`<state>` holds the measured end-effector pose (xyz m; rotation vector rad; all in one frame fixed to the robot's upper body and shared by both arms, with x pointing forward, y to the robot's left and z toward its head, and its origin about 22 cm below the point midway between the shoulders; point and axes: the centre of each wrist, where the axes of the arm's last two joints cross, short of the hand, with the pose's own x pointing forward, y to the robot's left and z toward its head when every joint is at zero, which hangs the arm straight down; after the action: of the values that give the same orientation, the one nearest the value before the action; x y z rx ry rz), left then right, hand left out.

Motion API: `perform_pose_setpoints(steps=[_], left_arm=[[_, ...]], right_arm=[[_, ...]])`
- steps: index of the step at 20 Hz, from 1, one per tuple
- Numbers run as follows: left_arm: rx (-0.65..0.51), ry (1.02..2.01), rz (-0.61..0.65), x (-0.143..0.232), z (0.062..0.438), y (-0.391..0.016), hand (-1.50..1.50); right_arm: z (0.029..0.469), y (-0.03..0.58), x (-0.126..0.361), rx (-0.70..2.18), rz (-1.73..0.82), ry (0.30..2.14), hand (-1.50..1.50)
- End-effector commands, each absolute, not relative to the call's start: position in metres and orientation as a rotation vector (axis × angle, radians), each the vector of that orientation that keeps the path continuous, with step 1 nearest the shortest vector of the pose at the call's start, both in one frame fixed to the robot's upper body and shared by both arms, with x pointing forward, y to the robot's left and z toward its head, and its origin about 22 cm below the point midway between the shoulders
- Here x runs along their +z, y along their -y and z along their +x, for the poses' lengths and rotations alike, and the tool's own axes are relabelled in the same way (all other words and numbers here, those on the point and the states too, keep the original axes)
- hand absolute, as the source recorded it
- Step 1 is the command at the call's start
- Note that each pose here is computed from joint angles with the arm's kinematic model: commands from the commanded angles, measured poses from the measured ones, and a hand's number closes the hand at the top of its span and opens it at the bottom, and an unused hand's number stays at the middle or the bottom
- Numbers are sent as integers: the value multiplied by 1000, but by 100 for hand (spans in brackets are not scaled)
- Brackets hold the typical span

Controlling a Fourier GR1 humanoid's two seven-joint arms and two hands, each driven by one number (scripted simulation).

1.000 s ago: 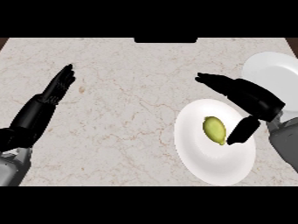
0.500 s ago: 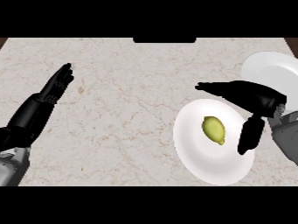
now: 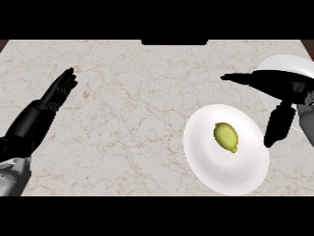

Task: Pick the lemon from the plate and place it in the plate

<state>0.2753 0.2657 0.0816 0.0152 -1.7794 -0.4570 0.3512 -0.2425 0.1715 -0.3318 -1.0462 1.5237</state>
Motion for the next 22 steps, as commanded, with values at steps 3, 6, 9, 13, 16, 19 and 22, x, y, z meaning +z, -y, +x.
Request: perform_pose_setpoints(steps=[3,6,9,13,16,19,22], left_arm=[[-450,1776,29,76,271,-262,0],[-460,1778,20,81,263,-274,0],[-468,1783,12,92,281,-271,0],[-459,1786,20,84,269,-272,0],[-471,1780,28,67,283,-264,0],[-446,1765,9,86,277,-272,0],[-482,1776,31,60,269,-268,0]], right_arm=[[354,242,152,1524,-253,1028,-150],[369,224,160,1560,-248,989,-150],[369,240,148,1573,-262,963,-150],[348,236,132,1635,-245,921,-150],[364,230,110,1653,-252,900,-150],[360,225,99,1666,-244,862,-150],[343,224,75,1689,-233,829,-150]])
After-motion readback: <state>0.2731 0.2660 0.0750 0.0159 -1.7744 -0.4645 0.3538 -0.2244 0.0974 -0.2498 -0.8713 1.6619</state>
